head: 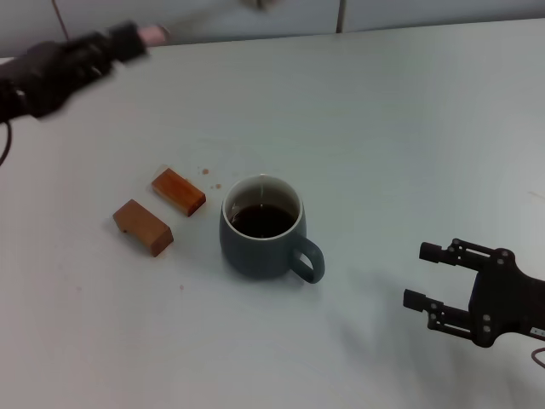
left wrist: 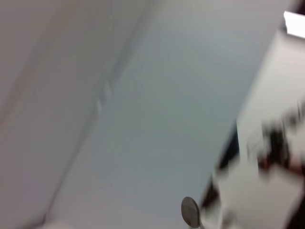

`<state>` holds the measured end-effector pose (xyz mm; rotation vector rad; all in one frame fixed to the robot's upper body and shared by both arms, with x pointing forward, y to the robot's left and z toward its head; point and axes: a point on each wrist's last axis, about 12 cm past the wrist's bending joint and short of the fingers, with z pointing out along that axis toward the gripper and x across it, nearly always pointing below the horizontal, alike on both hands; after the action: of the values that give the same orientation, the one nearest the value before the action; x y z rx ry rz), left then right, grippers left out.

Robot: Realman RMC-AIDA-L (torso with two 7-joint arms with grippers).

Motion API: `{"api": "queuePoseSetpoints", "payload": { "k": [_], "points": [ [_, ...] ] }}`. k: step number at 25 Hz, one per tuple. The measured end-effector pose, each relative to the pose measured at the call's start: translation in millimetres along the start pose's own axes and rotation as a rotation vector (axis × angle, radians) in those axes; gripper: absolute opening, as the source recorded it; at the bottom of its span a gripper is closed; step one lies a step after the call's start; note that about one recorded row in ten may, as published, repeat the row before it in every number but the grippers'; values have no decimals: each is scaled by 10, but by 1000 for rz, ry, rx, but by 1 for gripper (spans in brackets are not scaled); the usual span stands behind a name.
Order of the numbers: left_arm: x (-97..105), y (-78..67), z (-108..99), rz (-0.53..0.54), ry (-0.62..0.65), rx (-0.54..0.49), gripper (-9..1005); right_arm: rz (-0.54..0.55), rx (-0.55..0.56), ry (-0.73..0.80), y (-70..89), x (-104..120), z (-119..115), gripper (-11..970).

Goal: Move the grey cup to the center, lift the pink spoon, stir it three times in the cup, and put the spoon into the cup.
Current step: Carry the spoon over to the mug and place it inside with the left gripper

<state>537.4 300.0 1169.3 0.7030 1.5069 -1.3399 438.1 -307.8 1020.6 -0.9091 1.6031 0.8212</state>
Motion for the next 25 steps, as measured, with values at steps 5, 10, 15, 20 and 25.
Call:
{"api": "queuePoseSetpoints", "payload": {
  "k": [5, 10, 15, 20, 25],
  "points": [
    [-370, -187, 294, 292, 352, 26, 132, 30, 3, -1, 19, 15, -4, 683],
    [-587, -403, 532, 482, 629, 0, 132, 42, 7, -4, 41, 30, -6, 683],
    [-610, -484, 794, 574, 861, -25, 132, 48, 20, -8, 45, 40, -14, 682],
    [-541, -484, 1057, 609, 1012, -14, 132, 54, 21, -10, 63, 51, -16, 683],
    [-425, -463, 1279, 664, 1116, -40, 132, 63, 22, -12, 85, 66, -20, 685]
  ]
}}
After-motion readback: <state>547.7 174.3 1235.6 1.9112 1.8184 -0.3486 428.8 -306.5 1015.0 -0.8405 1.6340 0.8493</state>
